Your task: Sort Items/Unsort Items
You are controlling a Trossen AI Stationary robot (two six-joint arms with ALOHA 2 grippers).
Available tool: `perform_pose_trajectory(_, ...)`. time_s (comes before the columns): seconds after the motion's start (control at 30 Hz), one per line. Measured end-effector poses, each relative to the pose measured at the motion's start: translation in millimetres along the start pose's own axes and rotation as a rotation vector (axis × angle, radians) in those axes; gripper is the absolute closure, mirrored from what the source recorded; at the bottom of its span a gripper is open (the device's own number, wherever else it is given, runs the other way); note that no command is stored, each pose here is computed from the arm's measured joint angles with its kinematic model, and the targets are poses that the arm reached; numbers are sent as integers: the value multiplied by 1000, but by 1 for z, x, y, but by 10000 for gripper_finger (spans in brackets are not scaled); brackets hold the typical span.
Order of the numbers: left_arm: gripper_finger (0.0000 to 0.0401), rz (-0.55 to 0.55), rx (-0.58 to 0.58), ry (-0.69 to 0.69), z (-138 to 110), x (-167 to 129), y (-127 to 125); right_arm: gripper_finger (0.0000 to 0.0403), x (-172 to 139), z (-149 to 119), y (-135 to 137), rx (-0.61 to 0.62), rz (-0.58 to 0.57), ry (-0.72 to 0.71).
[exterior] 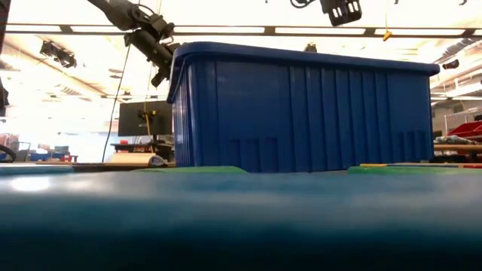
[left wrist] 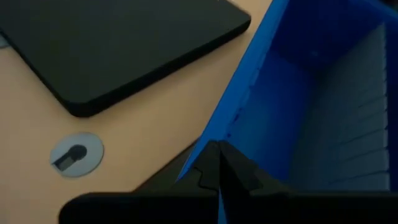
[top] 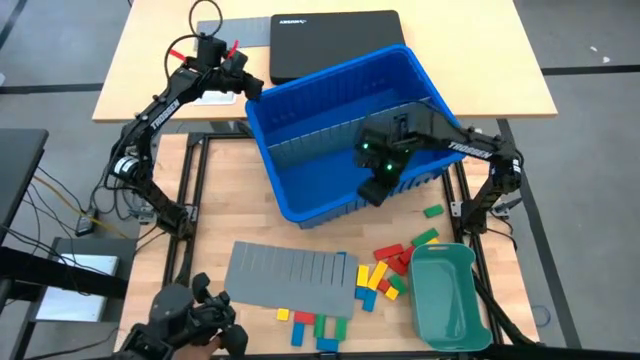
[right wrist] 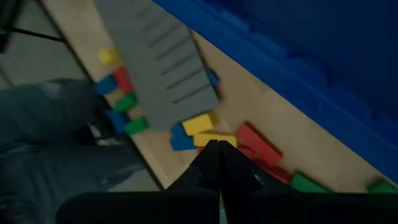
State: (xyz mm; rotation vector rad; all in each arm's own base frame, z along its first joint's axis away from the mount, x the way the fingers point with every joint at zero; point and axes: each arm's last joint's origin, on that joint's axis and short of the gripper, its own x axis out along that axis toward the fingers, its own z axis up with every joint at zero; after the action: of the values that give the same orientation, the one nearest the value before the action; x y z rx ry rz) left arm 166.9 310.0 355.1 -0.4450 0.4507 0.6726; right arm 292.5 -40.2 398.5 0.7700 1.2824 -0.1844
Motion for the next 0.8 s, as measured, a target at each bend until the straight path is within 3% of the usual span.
perform_pose_trajectory(0.2, 395, 38, 44, 50, -5, 2, 2, 402, 24, -6, 1, 44, -81, 62)
perform_pose_trajectory(0.57, 396, 300, 106, 121, -11, 3, 11, 401, 60, -9, -18, 103, -233, 152)
perform_pose_trajectory(0.8, 396, 164, 39, 263, -29, 28, 21, 402, 60, -7, -22, 84, -269, 135)
